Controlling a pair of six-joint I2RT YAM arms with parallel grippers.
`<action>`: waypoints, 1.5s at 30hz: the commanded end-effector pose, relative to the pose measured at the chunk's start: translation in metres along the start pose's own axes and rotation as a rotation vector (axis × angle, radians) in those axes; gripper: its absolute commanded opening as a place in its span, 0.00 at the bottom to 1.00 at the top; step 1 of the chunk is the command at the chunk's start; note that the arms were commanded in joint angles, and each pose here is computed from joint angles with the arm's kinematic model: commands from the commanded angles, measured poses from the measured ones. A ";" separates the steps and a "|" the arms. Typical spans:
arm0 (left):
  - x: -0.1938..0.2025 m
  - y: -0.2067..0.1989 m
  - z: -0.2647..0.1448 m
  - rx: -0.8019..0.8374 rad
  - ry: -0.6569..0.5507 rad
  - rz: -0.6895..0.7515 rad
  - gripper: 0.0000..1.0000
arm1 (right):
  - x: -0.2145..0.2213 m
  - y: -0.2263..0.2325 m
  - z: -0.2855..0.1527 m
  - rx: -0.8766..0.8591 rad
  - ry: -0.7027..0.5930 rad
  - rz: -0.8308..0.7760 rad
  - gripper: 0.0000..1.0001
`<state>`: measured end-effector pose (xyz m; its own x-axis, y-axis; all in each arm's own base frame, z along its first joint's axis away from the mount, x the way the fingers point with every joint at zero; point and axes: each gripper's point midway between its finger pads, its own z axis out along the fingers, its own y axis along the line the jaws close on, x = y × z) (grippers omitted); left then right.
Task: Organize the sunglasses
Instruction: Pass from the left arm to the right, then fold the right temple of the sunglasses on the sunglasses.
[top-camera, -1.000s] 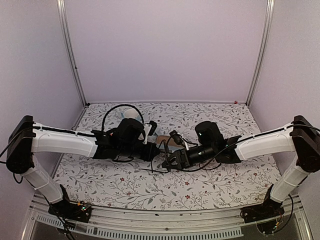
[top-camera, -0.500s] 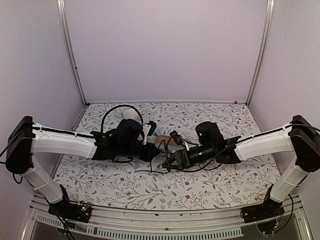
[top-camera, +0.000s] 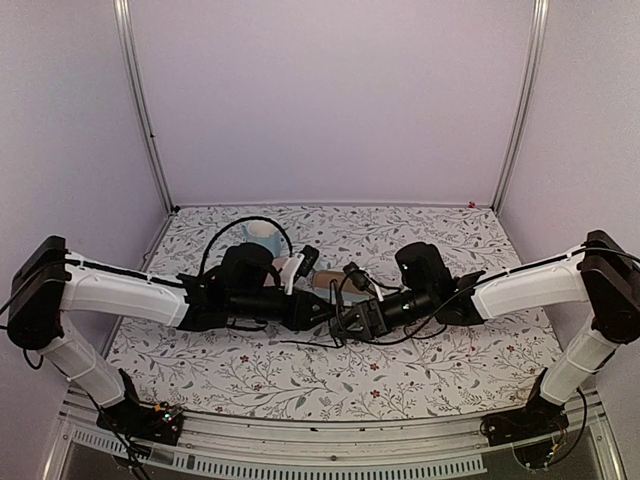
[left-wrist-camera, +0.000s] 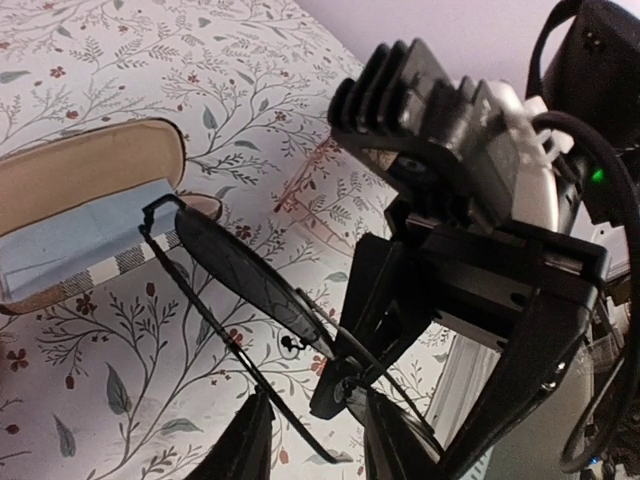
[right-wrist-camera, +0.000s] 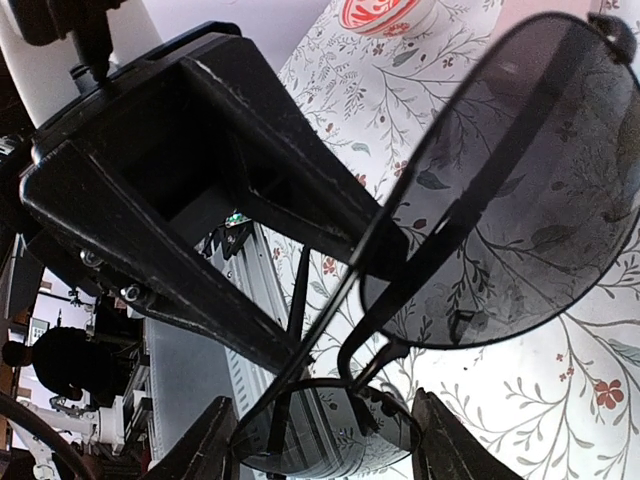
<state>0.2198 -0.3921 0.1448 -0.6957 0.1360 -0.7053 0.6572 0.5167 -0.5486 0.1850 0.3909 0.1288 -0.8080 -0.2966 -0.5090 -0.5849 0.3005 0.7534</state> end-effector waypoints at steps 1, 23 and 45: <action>-0.015 -0.031 -0.012 0.188 -0.060 0.022 0.34 | -0.001 0.016 -0.010 -0.058 0.000 -0.087 0.45; -0.016 -0.026 -0.085 0.119 -0.187 0.554 0.62 | 0.035 0.048 -0.036 -0.232 0.201 -0.254 0.45; 0.000 -0.039 -0.050 0.342 -0.022 0.992 0.84 | 0.050 0.081 -0.042 -0.426 0.307 -0.341 0.46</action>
<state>0.1800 -0.3643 0.1758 0.1306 0.3830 -0.9145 0.9892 0.0119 0.1462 0.1087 0.3600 0.1764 -0.5175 -0.5705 -0.6378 -0.6874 -0.1667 0.7069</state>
